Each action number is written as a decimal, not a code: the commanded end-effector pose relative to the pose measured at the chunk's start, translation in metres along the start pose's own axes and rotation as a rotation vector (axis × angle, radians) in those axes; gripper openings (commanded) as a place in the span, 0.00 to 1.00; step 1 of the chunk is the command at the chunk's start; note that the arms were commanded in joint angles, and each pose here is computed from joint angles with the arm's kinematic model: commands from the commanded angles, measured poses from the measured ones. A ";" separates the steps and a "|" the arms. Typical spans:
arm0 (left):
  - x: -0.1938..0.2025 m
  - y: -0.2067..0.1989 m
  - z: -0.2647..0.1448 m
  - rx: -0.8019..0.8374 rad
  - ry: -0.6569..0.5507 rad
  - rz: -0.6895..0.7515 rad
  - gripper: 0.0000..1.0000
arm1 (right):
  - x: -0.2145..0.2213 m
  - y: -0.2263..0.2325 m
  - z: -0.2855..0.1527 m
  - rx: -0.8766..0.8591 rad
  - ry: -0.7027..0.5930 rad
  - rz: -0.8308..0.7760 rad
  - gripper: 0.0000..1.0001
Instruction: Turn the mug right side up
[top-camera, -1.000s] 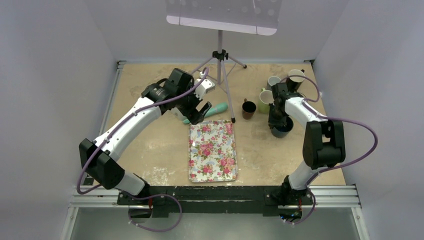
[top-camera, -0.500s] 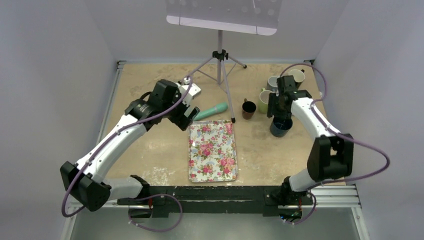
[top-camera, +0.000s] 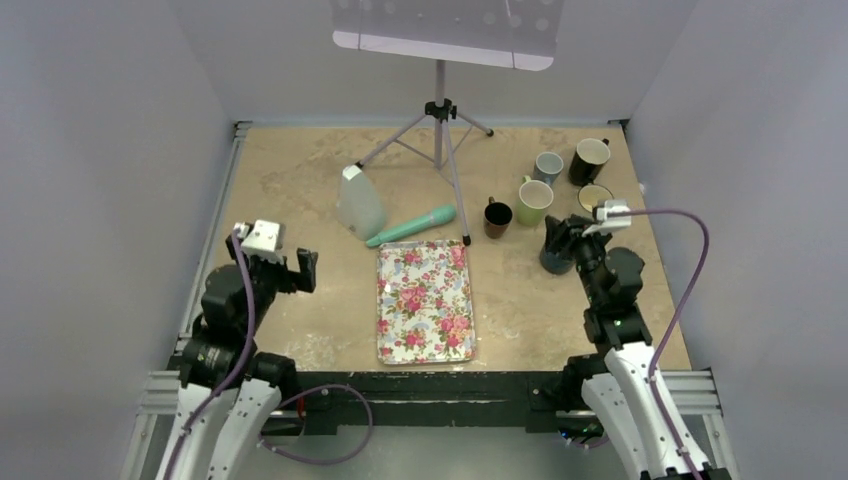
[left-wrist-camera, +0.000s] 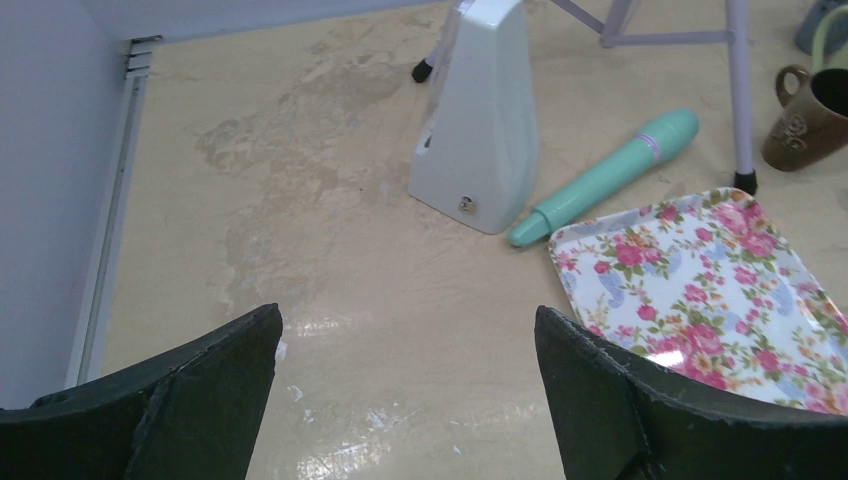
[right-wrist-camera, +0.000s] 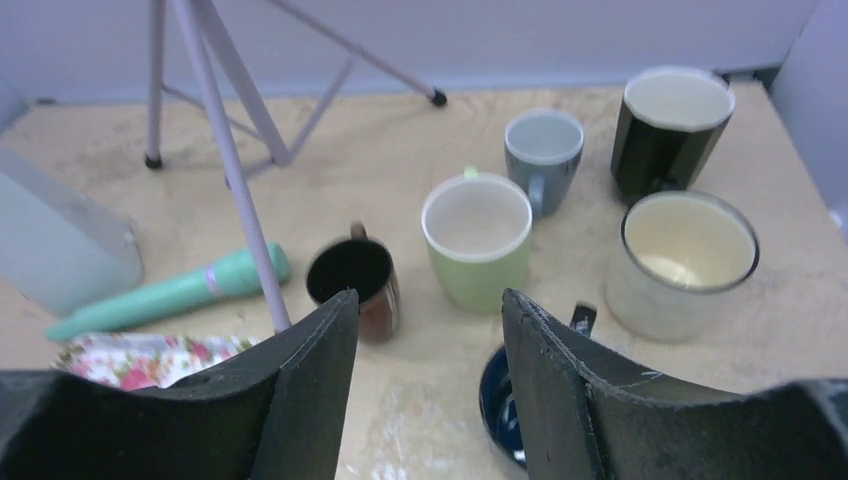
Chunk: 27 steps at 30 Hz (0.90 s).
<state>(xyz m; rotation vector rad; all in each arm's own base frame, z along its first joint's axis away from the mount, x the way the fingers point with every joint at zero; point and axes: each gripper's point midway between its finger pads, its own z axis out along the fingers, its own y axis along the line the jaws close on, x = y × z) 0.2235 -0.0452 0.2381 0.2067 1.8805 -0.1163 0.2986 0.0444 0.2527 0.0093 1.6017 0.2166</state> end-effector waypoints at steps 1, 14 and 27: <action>0.018 0.024 0.021 -0.143 -0.184 -0.033 1.00 | -0.002 0.000 -0.010 -0.028 -0.212 -0.044 0.58; 0.072 0.037 0.066 -0.222 -0.160 0.020 0.93 | 0.030 -0.040 -0.026 0.168 -0.211 -0.037 0.58; 0.091 0.020 0.064 -0.145 -0.060 -0.063 0.91 | 0.037 -0.043 -0.023 0.184 -0.185 -0.028 0.58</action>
